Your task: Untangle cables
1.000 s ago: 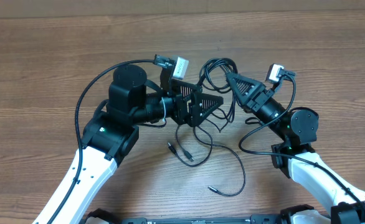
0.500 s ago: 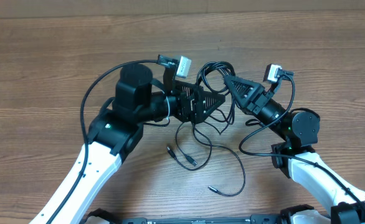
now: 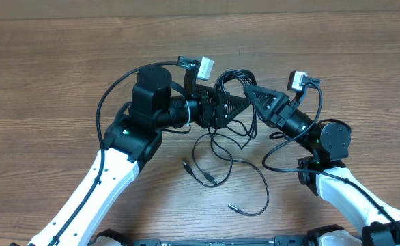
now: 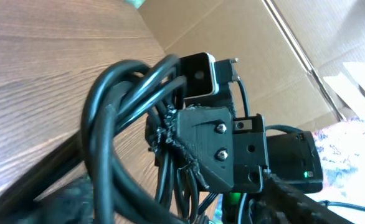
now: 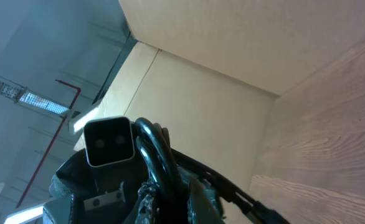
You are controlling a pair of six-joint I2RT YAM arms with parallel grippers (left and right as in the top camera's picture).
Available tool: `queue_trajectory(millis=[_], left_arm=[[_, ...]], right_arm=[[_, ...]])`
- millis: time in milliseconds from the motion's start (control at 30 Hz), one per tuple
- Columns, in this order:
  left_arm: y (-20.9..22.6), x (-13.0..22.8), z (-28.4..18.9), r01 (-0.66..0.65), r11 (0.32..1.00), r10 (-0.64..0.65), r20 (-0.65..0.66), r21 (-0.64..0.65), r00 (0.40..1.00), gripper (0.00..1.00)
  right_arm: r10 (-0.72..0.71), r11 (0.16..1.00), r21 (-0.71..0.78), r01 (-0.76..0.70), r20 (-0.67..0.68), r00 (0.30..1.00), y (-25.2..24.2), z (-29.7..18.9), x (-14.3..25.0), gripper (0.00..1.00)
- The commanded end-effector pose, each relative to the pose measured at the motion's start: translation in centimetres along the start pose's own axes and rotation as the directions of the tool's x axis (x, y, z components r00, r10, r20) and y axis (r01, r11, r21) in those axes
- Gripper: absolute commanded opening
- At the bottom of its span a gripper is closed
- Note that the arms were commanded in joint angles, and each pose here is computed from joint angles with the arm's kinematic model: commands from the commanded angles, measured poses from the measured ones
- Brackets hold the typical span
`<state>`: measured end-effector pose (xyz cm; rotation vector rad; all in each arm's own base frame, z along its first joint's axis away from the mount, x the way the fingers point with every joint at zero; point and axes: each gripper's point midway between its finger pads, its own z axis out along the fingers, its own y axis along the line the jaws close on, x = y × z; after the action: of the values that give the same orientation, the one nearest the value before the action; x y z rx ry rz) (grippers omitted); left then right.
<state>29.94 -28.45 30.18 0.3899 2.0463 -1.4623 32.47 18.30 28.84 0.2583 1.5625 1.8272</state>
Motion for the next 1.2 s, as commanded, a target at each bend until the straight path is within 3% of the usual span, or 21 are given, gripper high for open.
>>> queue_trajectory(millis=[0, 100, 267, 433, 567, 733, 767, 867, 1033, 1167], left_arm=[[-0.9, -0.4, 0.0, -0.023, 0.999, 0.023, 0.001, 0.027, 1.0, 0.61], [-0.9, -0.4, 0.0, -0.022, 0.999, 0.022, 0.0, 0.028, 1.0, 0.41], [-1.0, -0.3, 0.0, -0.03, 0.999, 0.031, -0.005, 0.034, 1.0, 0.24], [-1.0, -0.3, 0.0, -0.037, 0.999, 0.037, -0.006, 0.033, 0.999, 0.2], [-1.1, -0.2, 0.0, -0.071, 0.997, 0.071, -0.011, 0.037, 0.997, 0.04], [-0.7, 0.2, 0.0, -0.116, 0.993, 0.117, -0.025, 0.027, 0.993, 0.04], [-0.6, 0.4, 0.0, -0.133, 0.991, 0.133, -0.029, 0.025, 0.991, 0.04], [-0.4, 0.6, 0.0, -0.216, 0.976, 0.217, -0.038, 0.022, 0.975, 0.04], [0.6, 2.0, -0.2, -0.39, 0.921, 0.389, -0.095, 0.014, 0.916, 0.04], [2.5, 3.4, -0.5, -0.424, 0.905, 0.412, -0.165, -0.042, 0.896, 0.04]], right_arm=[[0.012, 1.0, -0.007, -0.012, -0.034, 0.999, 0.2, 0.0, 0.5, 0.04], [0.02, 1.0, 0.005, -0.02, -0.035, 0.999, -0.1, 0.0, 0.5, 0.04], [0.035, 0.999, 0.031, -0.033, -0.036, 0.999, -0.8, 0.0, 0.6, 0.04], [0.024, 0.999, 0.043, -0.023, -0.037, 0.999, -1.1, 0.0, 0.6, 0.04], [0.024, 0.999, 0.043, -0.023, -0.037, 0.999, -1.1, 0.0, 0.6, 0.04], [0.025, 0.999, 0.043, -0.023, -0.039, 0.999, -1.1, 0.0, 0.7, 0.04], [0.022, 0.999, 0.044, -0.02, -0.049, 0.999, -1.1, -0.1, 0.8, 0.09], [-0.045, 0.998, 0.037, 0.05, -0.111, 0.993, -1.2, -0.1, 1.9, 0.47], [-0.145, 0.986, 0.054, 0.16, -0.21, 0.967, -2.6, -0.5, 3.5, 0.9], [-0.27, 0.956, 0.044, 0.29, -0.259, 0.927, -3.6, -0.7, 4.2, 1.0]])
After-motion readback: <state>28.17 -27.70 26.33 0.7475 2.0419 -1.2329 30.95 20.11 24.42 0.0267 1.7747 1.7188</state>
